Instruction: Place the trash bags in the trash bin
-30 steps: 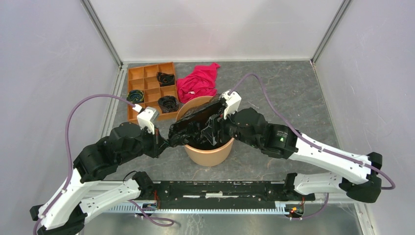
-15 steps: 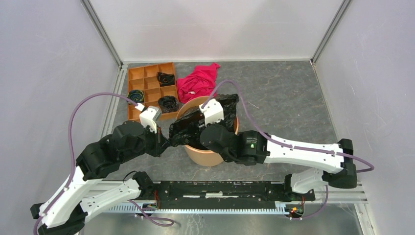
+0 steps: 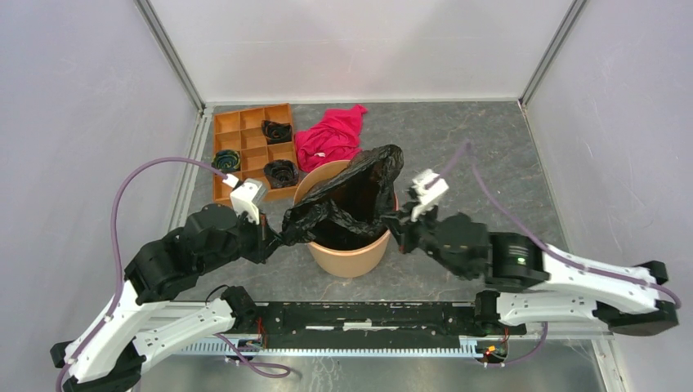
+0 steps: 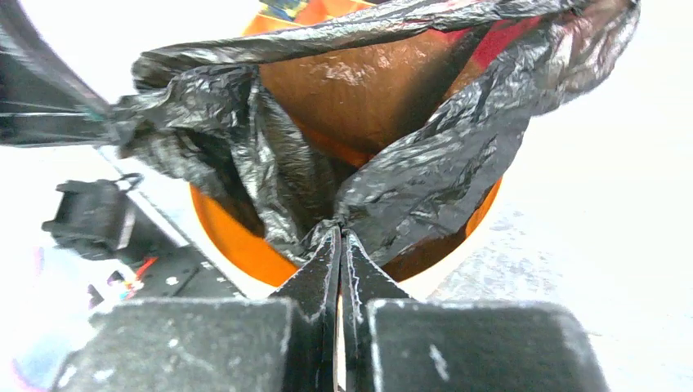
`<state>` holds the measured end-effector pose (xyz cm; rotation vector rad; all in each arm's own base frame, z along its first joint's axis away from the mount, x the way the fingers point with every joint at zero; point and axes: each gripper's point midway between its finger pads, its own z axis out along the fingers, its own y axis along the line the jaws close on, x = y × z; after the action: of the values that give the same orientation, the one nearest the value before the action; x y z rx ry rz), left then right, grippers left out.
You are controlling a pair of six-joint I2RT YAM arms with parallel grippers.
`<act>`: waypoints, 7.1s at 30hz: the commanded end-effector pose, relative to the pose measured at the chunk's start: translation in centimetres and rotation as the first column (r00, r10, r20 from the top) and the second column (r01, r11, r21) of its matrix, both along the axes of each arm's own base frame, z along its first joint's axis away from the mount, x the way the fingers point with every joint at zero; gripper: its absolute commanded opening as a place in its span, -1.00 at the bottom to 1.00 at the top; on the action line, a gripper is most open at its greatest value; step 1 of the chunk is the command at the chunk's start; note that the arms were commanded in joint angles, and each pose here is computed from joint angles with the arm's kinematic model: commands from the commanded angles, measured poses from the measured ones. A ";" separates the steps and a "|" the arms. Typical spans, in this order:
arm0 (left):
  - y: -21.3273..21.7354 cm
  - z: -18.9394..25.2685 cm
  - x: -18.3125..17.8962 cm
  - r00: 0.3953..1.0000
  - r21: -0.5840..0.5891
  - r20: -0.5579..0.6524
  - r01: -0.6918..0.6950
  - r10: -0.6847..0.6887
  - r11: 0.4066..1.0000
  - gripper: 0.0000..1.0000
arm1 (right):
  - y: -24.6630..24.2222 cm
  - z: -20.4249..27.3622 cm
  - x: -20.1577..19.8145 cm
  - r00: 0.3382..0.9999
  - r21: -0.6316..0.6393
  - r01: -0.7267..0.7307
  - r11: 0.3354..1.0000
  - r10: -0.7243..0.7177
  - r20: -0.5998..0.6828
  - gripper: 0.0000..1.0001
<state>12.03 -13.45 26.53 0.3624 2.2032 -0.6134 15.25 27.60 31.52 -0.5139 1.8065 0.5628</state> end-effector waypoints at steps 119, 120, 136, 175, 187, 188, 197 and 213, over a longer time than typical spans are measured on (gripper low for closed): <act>-2.9 -0.7 22.3 0.966 -0.149 -0.003 -0.256 0.259 0.955 -0.85 | -5.0 -5.0 19.2 0.983 0.103 -0.172 0.980 0.178 -0.052 -0.93; -2.8 -1.2 22.2 0.965 -0.146 -0.015 -0.261 0.262 0.954 -0.84 | -4.9 -5.5 19.2 0.983 0.097 -0.170 0.981 0.176 -0.060 -0.99; 0.0 -6.4 17.9 0.944 -0.059 -0.070 -0.327 0.323 0.943 -0.78 | -5.4 -11.3 17.7 0.977 0.003 -0.140 0.990 0.139 -0.159 -0.99; 0.4 -2.4 0.0 0.963 -0.480 -0.158 -0.267 0.217 0.836 1.00 | -8.7 -5.1 5.6 0.902 0.495 -0.381 0.781 0.432 0.013 0.96; -1.7 -5.4 -0.6 0.950 -0.516 -0.292 -0.253 0.109 0.818 0.48 | -7.0 -6.4 6.0 0.887 0.527 -0.386 0.757 0.461 -0.012 0.03; -1.7 -5.7 -0.5 0.947 -0.515 -0.301 -0.260 0.112 0.817 0.40 | -7.0 -6.7 5.9 0.887 0.528 -0.383 0.758 0.461 -0.019 -0.10; -3.0 -7.4 0.3 0.930 -0.566 -0.362 -0.275 0.066 0.777 -0.16 | -6.5 -7.7 5.6 0.881 0.527 -0.381 0.760 0.471 -0.041 -1.00; -0.7 -8.0 -0.1 0.912 -0.454 -0.361 -0.352 0.192 0.819 -0.75 | -10.4 -10.8 5.4 0.954 0.210 -0.151 0.966 0.198 -0.226 -0.27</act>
<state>12.03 -15.13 16.68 -0.3849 2.2555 -1.1684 21.65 18.99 20.29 -0.4772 1.8671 1.1133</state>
